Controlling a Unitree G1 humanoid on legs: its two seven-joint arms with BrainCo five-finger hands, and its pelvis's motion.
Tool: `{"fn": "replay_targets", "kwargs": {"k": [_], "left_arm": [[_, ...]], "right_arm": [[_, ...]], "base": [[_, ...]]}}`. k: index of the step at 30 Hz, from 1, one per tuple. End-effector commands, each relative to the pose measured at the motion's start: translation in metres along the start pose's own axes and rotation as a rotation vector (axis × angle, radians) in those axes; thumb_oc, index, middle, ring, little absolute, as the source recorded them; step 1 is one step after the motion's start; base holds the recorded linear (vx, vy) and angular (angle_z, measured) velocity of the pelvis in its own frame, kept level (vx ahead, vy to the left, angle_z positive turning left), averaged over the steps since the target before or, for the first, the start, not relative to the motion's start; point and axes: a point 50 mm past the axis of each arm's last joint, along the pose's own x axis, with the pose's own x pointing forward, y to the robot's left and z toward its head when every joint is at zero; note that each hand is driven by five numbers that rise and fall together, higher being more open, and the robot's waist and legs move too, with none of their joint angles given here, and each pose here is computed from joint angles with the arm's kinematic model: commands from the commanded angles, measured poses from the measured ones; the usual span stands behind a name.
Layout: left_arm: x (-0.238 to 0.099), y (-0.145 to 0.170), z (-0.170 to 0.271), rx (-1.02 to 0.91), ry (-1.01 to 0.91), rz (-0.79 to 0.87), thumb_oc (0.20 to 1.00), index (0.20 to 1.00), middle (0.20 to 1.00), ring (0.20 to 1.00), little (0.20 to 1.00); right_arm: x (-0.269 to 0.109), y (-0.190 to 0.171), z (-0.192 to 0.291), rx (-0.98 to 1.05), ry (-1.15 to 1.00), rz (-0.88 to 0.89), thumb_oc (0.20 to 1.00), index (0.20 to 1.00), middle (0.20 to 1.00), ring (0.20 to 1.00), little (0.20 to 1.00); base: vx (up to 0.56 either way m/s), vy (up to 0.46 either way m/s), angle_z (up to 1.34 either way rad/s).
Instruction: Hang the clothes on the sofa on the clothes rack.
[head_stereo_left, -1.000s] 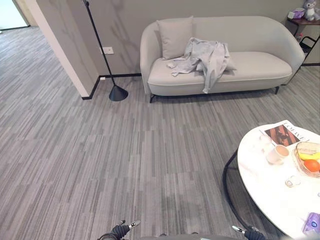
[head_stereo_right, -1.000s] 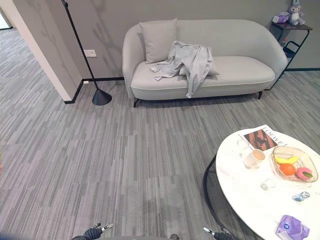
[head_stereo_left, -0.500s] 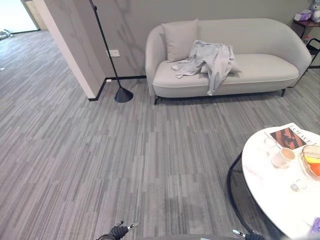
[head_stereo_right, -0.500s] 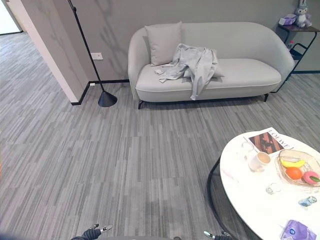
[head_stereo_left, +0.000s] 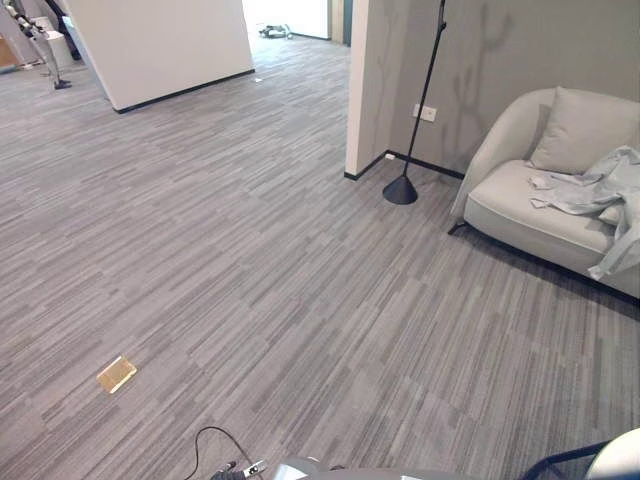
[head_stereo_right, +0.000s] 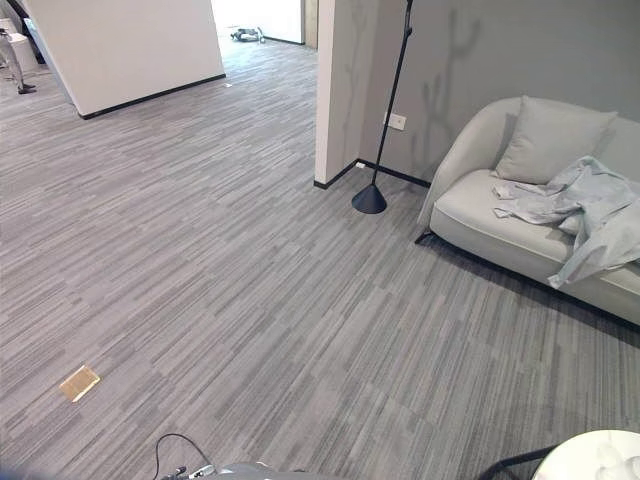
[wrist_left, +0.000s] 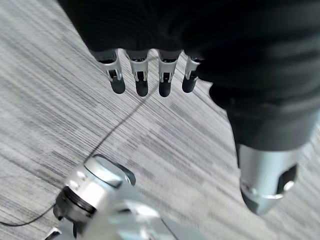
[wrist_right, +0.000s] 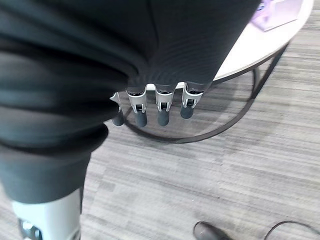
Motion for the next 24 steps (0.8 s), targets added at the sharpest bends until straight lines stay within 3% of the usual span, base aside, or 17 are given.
{"fn": "replay_targets", "kwargs": {"k": [1, 7, 15, 24], "left_arm": [[0.008, -0.012, 0.044, 0.023, -0.106, -0.037, 1.000, 1.000, 1.000, 1.000, 1.000], [0.008, -0.014, 0.048, 0.020, -0.123, -0.042, 1.000, 1.000, 1.000, 1.000, 1.000], [0.007, -0.012, 0.043, -0.028, -0.112, -0.024, 1.000, 1.000, 1.000, 1.000, 1.000], [0.007, -0.010, 0.049, -0.017, -0.141, -0.020, 1.000, 1.000, 1.000, 1.000, 1.000]], "right_arm": [[0.000, -0.013, -0.004, 0.056, -0.007, -0.038, 1.000, 1.000, 1.000, 1.000, 1.000], [0.000, -0.005, -0.006, 0.068, -0.011, -0.016, 1.000, 1.000, 1.000, 1.000, 1.000], [-0.002, 0.019, 0.032, -0.042, -0.151, 0.071, 1.000, 1.000, 1.000, 1.000, 1.000], [-0.001, 0.014, 0.028, -0.058, -0.134, 0.057, 1.000, 1.000, 1.000, 1.000, 1.000]], "base": [[0.00, 0.000, 0.00], [0.01, -0.007, 0.11], [0.02, -0.002, 0.05], [0.01, 0.006, -0.19]]}}
